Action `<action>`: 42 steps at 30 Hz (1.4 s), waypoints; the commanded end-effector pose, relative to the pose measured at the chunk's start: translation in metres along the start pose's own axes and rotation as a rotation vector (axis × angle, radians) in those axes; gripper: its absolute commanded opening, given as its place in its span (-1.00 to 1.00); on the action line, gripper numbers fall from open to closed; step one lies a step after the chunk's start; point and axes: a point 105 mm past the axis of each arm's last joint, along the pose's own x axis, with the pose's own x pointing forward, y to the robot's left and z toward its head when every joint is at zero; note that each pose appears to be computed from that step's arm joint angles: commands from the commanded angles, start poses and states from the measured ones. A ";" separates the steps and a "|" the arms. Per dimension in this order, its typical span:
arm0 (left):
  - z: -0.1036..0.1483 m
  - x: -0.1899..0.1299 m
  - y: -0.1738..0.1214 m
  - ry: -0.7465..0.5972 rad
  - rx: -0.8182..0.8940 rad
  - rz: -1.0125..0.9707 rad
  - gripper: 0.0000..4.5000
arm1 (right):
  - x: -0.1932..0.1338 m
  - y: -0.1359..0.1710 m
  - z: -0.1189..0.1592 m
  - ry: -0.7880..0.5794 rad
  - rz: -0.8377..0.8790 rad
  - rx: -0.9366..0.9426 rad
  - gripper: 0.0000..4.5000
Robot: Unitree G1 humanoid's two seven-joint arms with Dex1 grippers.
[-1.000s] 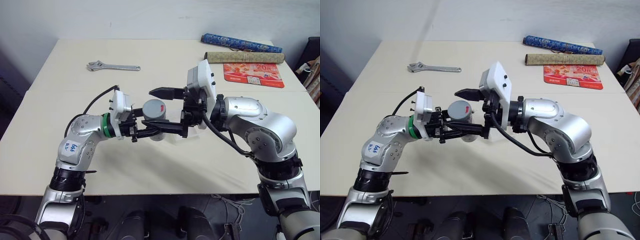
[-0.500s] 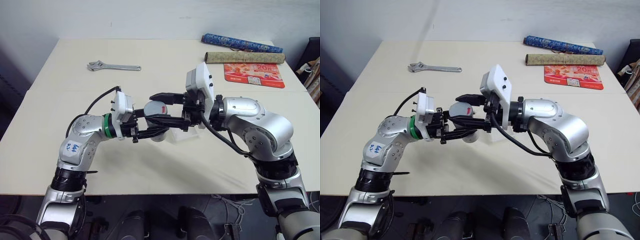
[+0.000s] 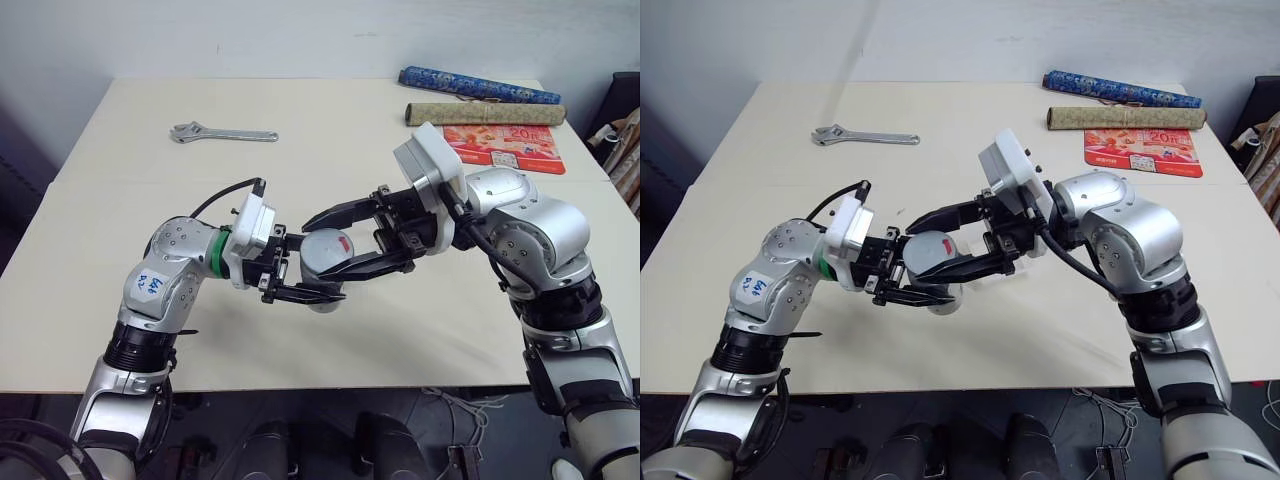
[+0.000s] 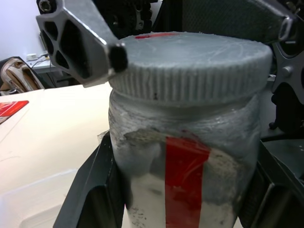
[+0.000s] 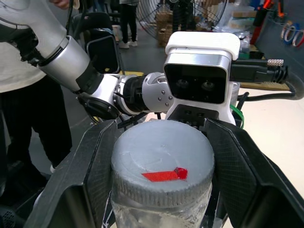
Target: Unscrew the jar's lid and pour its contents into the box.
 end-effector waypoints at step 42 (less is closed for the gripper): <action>-0.002 -0.004 0.024 -0.005 0.007 0.258 0.05 | -0.061 -0.047 -0.010 0.007 -0.548 -0.012 0.99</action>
